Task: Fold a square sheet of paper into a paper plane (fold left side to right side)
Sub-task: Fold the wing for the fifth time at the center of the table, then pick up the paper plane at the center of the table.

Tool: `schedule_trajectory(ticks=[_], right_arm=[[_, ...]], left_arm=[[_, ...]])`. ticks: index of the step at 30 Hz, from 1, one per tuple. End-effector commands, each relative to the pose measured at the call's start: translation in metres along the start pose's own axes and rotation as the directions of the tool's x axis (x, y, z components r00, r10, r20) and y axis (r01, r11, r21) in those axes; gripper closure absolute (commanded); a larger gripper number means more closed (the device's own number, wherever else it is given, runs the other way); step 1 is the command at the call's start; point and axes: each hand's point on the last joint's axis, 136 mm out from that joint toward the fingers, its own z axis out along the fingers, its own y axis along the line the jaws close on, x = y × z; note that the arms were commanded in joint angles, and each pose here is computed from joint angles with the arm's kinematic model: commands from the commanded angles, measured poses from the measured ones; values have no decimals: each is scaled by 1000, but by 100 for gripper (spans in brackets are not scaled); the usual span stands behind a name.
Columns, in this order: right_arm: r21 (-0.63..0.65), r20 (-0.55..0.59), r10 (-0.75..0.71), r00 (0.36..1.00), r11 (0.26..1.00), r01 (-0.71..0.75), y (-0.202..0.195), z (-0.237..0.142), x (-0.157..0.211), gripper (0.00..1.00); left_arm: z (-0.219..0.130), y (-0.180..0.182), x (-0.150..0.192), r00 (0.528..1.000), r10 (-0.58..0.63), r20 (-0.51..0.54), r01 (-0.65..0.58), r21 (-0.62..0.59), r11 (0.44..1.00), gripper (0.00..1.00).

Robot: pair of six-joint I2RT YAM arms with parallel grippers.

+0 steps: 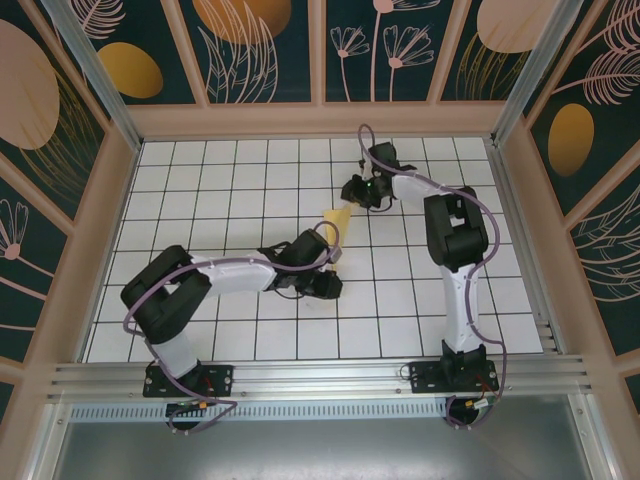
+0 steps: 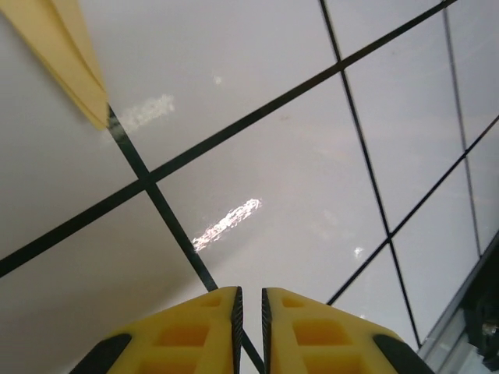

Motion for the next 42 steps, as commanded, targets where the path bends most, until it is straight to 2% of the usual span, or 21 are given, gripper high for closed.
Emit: schedule_trajectory(ticks=[1,5,8,10,12,13,17,22,27,33,42], right_arm=[[29,100,-73,992,997,70,18,-36,-38,66],[79,123,-88,989,994,78,24,-61,-42,63],[151,116,-87,989,986,68,24,-74,-31,62],[218,112,-108,988,972,82,28,-80,-18,60],[254,94,-143,985,960,115,41,-79,1,57],[261,77,-156,985,956,131,50,-76,11,56],[321,-10,-197,980,928,190,71,-55,54,57],[389,-88,-229,969,888,245,82,-32,91,56],[527,-156,-252,955,797,296,65,-20,109,55],[622,-208,-270,940,705,340,46,-21,123,54],[626,-259,-229,938,700,343,27,-14,148,53]], left_arm=[[-32,-5,-29,995,11,97,-13,14,1000,80],[-62,17,-58,974,-25,225,38,-53,998,72],[-87,48,-80,936,-54,347,122,-178,976,66],[-102,69,-91,905,-69,419,192,-257,947,62],[-112,85,-97,876,-93,474,252,-285,925,58],[-118,91,-100,856,-101,507,284,-297,912,54],[-134,114,-102,798,-102,594,379,-361,852,51],[-144,127,-90,759,-96,643,421,-373,827,46],[-142,133,-79,762,-106,639,428,-375,822,43],[-137,133,-76,767,-114,632,423,-363,830,42],[-131,134,-72,776,-127,618,420,-356,835,41]])
